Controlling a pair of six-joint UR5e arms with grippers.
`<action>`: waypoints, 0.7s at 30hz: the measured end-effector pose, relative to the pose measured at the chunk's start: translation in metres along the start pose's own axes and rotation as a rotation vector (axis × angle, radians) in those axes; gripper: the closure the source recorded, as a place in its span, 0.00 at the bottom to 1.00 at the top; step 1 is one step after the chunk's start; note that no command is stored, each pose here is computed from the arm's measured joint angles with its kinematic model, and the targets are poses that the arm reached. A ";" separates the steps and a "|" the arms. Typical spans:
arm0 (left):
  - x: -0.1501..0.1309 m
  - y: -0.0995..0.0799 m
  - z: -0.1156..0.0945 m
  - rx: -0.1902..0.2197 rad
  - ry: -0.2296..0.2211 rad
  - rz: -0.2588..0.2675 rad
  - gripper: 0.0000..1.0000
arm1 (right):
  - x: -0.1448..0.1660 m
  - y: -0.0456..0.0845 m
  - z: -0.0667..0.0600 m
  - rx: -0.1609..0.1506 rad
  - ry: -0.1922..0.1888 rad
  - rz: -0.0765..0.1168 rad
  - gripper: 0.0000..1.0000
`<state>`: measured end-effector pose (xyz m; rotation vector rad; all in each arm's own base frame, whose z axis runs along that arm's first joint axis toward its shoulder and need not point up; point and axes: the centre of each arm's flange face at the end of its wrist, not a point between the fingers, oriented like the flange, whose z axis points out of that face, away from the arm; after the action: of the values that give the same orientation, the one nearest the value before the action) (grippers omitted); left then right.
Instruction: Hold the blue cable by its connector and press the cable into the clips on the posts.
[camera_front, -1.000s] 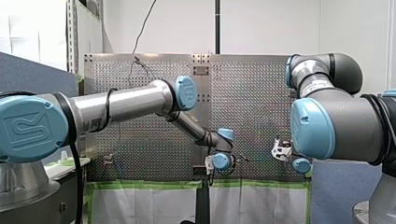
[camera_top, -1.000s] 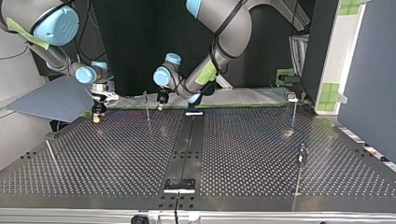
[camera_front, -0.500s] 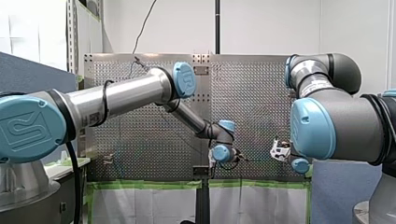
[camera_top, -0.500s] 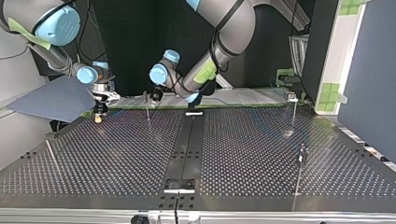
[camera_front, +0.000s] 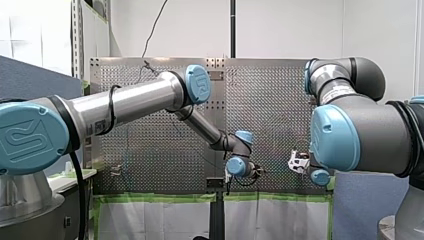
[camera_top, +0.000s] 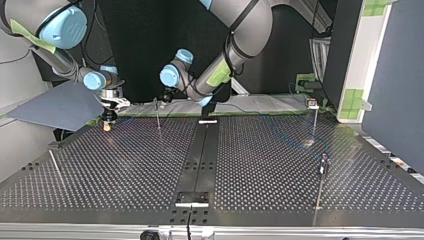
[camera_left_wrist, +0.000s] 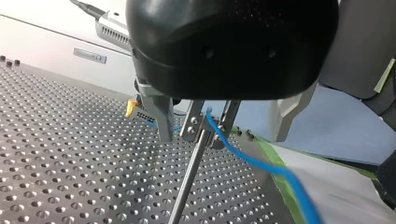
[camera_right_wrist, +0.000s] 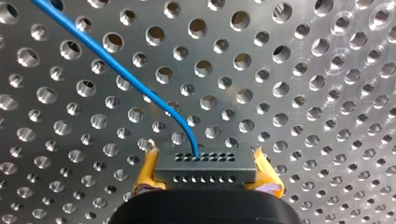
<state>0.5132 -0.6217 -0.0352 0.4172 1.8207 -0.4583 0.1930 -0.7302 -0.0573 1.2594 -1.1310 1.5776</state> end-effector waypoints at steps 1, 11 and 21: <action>0.001 0.000 0.000 0.001 0.001 0.001 0.00 | 0.000 0.000 0.000 0.000 0.000 0.000 1.00; 0.012 -0.010 -0.008 0.015 0.019 0.027 0.00 | -0.001 -0.001 0.000 0.002 -0.001 0.001 1.00; 0.020 -0.017 -0.014 0.023 0.026 0.056 0.00 | -0.001 -0.001 0.000 0.002 -0.002 0.001 1.00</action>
<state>0.4873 -0.6281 -0.0486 0.4906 1.8256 -0.4375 0.1944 -0.7296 -0.0581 1.2618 -1.1322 1.5789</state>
